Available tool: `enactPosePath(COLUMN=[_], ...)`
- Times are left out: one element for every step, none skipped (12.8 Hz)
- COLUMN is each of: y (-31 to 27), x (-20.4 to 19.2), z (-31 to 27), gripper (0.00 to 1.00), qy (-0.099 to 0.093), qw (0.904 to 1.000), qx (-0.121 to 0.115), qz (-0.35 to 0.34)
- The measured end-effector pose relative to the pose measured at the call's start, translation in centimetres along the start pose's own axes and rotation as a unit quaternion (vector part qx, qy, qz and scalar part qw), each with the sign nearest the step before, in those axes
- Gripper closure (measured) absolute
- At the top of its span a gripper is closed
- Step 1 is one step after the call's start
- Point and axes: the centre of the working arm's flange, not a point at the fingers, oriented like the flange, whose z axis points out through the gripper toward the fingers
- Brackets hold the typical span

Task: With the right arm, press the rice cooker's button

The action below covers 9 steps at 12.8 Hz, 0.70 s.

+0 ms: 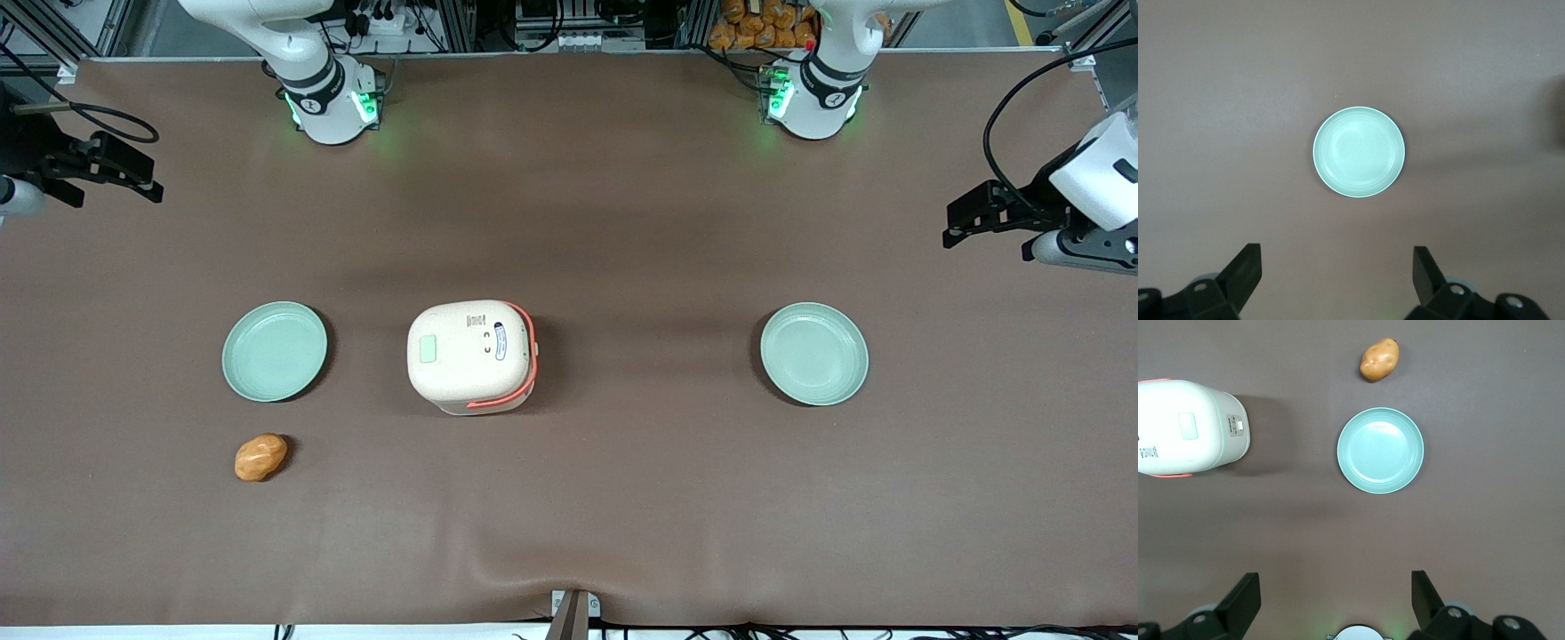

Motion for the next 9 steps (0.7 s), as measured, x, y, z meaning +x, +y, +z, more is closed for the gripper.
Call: enactPosePath(y=[0.0,0.0,0.0,0.1,0.1,0.0,-0.1,-0.6,-1.3], x=[0.0,0.0,0.0,0.0,0.0,0.0,0.0,0.1,0.2], z=[0.0,0.0,0.0,0.0,0.0,0.0,0.0,-0.1,-0.1], gripper=[0.00,0.00,0.00,0.00,0.00,0.00,0.00,0.00,0.00], qy=[0.000,0.000,0.000,0.000,0.001,0.001,0.002,0.004,0.009], qw=[1.0000,1.0000,1.0000,1.0000,1.0000,1.0000,1.0000,1.0000,0.9999], qx=[0.000,0.000,0.000,0.000,0.000,0.000,0.003,0.007,0.012], qz=[0.000,0.000,0.001,0.002,0.002,0.002,0.000,-0.004,-0.007])
